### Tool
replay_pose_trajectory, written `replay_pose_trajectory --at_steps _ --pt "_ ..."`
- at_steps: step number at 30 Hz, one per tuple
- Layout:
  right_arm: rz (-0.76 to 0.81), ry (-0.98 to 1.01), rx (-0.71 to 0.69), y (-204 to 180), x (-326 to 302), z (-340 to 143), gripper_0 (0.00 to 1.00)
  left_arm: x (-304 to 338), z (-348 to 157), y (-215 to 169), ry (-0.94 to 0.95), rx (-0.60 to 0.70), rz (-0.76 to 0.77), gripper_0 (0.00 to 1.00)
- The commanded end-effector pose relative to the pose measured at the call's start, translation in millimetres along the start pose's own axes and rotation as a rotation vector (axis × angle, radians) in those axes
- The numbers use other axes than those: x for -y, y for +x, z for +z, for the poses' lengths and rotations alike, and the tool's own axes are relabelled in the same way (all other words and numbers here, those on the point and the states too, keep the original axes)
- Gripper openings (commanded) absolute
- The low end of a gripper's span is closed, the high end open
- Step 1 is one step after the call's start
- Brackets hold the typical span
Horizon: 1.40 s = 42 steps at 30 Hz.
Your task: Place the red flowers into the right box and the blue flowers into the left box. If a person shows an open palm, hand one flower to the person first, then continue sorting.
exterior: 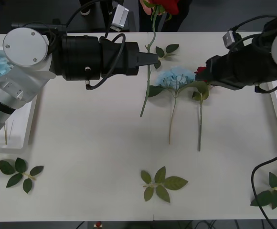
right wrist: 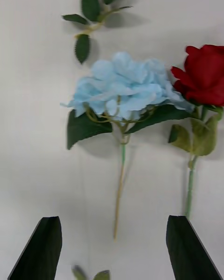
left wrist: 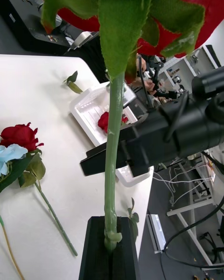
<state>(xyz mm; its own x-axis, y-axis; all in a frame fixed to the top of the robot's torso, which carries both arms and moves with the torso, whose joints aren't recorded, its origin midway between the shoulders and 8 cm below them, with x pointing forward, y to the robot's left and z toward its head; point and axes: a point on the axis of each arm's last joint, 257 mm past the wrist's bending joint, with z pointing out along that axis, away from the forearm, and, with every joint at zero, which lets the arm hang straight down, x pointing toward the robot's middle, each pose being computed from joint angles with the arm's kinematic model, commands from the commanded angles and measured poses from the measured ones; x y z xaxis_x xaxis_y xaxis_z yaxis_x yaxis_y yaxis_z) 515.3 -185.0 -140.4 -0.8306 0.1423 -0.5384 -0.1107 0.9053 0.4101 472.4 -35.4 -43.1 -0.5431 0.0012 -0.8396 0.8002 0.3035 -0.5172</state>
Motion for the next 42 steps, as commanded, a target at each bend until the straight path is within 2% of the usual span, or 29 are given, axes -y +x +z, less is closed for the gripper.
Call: replay_pose_trajectory --at_steps 1,6,26,32,37,42 --pt "-0.062 -0.126 0.023 -3.1 -13.9 -19.9 0.65 8.2 -2.1 -16.6 0.011 0.030 0.060 0.00" --pt "-0.047 -0.215 0.032 -0.8 -14.1 -33.7 0.66 7.5 -2.2 -15.9 0.010 0.029 0.060 0.00" --pt "-0.046 -0.255 0.051 -4.3 -22.7 -35.9 0.67 7.0 -1.7 -22.7 0.004 0.050 0.063 0.00" --pt "-0.025 -0.395 0.042 0.9 -48.8 -41.5 0.70 6.8 -0.6 -43.7 -0.009 0.087 0.092 0.00" --pt "0.059 -0.628 0.042 -0.4 -77.0 -48.2 0.78 5.8 0.2 -55.5 -0.031 0.118 0.203 0.00" --pt "0.023 -0.713 0.053 1.6 -82.4 -42.5 0.79 7.8 -0.4 -56.3 -0.025 0.124 0.272 0.00"
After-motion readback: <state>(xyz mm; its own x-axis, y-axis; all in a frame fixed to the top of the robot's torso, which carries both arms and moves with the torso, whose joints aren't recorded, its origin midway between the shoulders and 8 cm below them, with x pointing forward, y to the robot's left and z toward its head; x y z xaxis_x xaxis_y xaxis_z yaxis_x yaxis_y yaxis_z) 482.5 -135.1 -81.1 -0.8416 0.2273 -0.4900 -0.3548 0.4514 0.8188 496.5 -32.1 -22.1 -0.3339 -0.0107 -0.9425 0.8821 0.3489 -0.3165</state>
